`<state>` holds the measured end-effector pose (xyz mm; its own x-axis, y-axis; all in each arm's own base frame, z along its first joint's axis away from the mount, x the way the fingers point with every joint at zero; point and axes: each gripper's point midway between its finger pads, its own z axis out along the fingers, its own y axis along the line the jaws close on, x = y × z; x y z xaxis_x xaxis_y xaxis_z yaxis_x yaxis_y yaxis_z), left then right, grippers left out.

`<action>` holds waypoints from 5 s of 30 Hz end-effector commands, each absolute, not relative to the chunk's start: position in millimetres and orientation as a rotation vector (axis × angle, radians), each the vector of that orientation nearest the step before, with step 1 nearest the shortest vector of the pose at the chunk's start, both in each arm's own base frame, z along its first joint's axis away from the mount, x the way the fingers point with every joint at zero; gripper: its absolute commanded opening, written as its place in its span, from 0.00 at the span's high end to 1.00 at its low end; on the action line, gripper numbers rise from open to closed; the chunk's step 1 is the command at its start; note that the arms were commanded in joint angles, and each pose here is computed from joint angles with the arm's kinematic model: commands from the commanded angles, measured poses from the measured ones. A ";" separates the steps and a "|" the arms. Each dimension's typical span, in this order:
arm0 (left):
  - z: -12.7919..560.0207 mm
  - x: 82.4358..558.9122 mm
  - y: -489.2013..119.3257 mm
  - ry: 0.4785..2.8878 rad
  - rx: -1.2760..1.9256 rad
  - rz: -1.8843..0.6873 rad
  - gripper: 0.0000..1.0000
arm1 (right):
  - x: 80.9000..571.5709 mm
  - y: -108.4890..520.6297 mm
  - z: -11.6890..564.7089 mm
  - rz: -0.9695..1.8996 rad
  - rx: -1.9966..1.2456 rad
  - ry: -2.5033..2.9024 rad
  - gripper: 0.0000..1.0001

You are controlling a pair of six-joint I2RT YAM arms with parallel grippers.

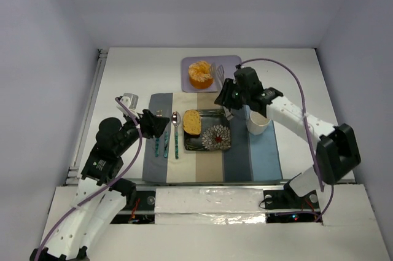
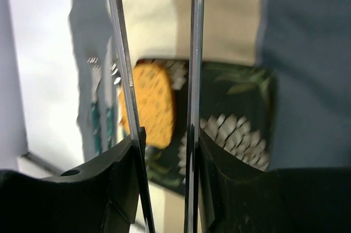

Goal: Place the bread

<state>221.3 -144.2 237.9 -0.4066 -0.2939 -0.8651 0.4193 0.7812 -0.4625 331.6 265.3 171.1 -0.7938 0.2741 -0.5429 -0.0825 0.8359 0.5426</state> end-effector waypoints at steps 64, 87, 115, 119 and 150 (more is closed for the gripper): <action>239.9 227.4 -143.5 1.805 0.114 -0.779 0.44 | 164.0 219.1 160.4 1.024 0.070 2.420 0.84; 241.3 224.3 -147.3 1.797 0.136 -0.805 0.44 | 157.5 205.2 191.6 0.959 0.076 2.381 0.52; 289.3 189.3 -141.6 1.577 0.184 -0.841 0.43 | 470.1 -48.1 155.5 0.058 0.599 2.375 0.68; 290.8 186.8 -144.3 1.573 0.195 -0.852 0.43 | 457.2 -66.8 113.2 -0.106 0.561 2.457 0.68; 279.7 195.9 -146.6 1.628 0.189 -0.838 0.42 | 472.4 -87.9 93.0 -0.242 0.624 2.428 0.14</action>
